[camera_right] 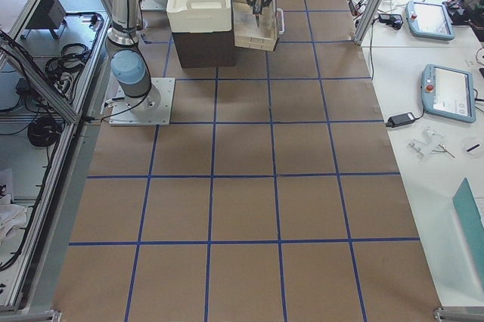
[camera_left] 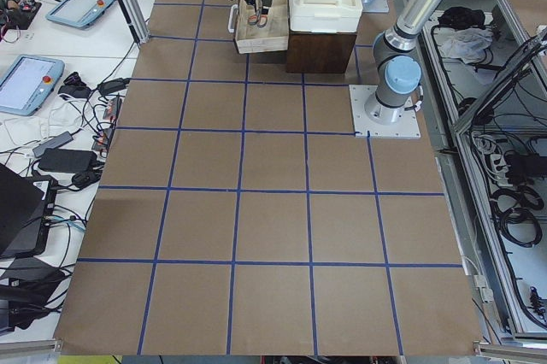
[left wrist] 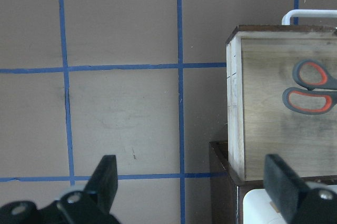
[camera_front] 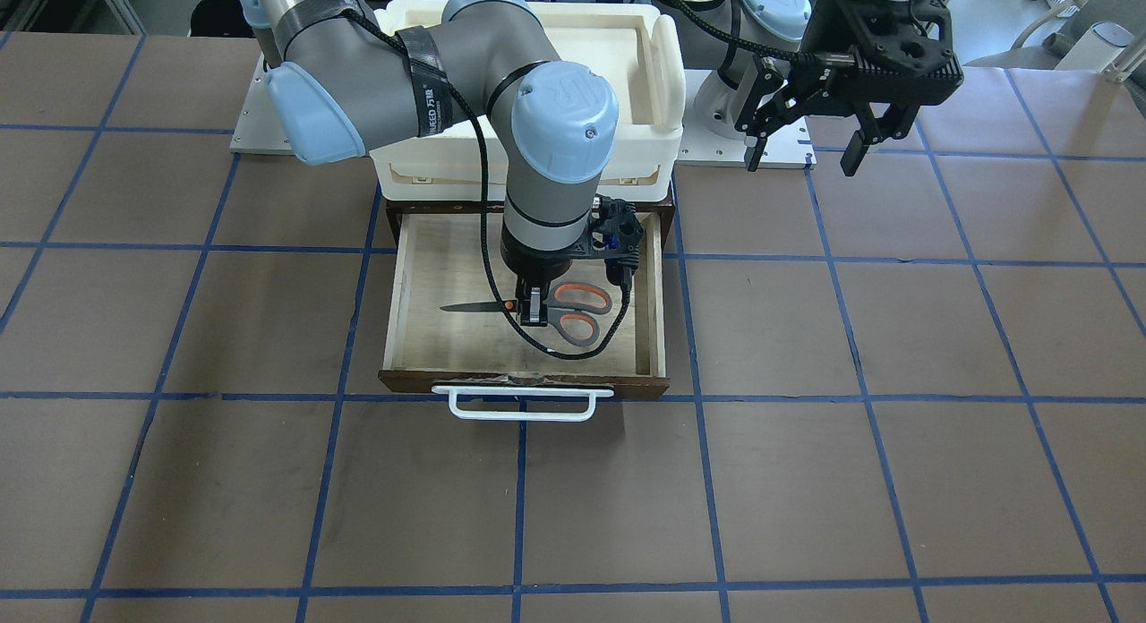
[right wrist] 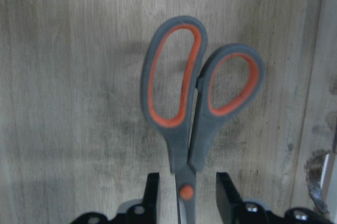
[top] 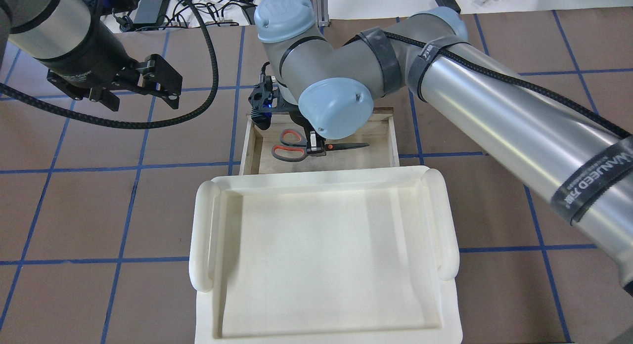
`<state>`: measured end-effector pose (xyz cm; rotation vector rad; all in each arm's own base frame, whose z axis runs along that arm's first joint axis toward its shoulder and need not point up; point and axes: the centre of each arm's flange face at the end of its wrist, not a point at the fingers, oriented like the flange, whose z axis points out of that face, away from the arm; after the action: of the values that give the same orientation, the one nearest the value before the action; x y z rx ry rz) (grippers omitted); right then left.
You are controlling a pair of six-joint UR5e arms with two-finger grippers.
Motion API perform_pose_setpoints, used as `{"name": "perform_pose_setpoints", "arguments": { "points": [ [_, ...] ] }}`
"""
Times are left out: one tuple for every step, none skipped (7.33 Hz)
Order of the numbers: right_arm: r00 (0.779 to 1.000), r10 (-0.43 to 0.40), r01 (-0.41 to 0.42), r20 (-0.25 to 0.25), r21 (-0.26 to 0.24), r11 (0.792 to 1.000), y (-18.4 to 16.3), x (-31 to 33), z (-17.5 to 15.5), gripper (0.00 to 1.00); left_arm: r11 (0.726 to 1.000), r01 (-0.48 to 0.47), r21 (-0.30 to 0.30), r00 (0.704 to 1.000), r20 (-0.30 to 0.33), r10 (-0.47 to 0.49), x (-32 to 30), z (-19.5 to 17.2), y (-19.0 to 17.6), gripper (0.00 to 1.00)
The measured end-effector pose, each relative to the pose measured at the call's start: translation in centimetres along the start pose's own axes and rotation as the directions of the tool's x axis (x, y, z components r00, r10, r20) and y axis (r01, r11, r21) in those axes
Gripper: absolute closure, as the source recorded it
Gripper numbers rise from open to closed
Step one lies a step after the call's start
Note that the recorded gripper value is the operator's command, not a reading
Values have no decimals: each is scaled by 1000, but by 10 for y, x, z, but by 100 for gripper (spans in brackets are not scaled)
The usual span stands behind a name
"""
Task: Put scissors in drawer and close it
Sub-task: 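Lower the scissors into the drawer and open the right gripper, then raise the right gripper away from the drawer while the left arm moves toward it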
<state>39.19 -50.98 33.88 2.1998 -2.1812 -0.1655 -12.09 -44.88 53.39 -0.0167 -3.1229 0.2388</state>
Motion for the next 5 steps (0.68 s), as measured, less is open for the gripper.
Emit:
{"name": "perform_pose_setpoints", "arguments": {
  "points": [
    [1000, 3, -3, -9, 4, 1000, 1, 0, -2, 0, 1000, 0, 0, 1000, 0, 0, 0, 0, 0, 0],
    [1000, 14, -14, -22, 10, 1000, 2, 1, -7, 0, 1000, 0, 1, 1000, 1, 0, 0, 0, 0, 0],
    [997, 61, -60, -36, 25, 998, 8, 1, -17, 0, 1000, 1, 2, 1000, 2, -1, -1, -1, 0, 0],
    [985, 168, -166, -45, 45, 985, 20, 4, -28, 0, 1000, 1, 2, 1000, 2, -1, -1, 0, -1, 0],
    [943, 329, -325, -46, 67, 943, 36, 10, -37, 0, 1000, 1, 4, 1000, 2, -1, -1, 3, -4, 0]
  ]
}}
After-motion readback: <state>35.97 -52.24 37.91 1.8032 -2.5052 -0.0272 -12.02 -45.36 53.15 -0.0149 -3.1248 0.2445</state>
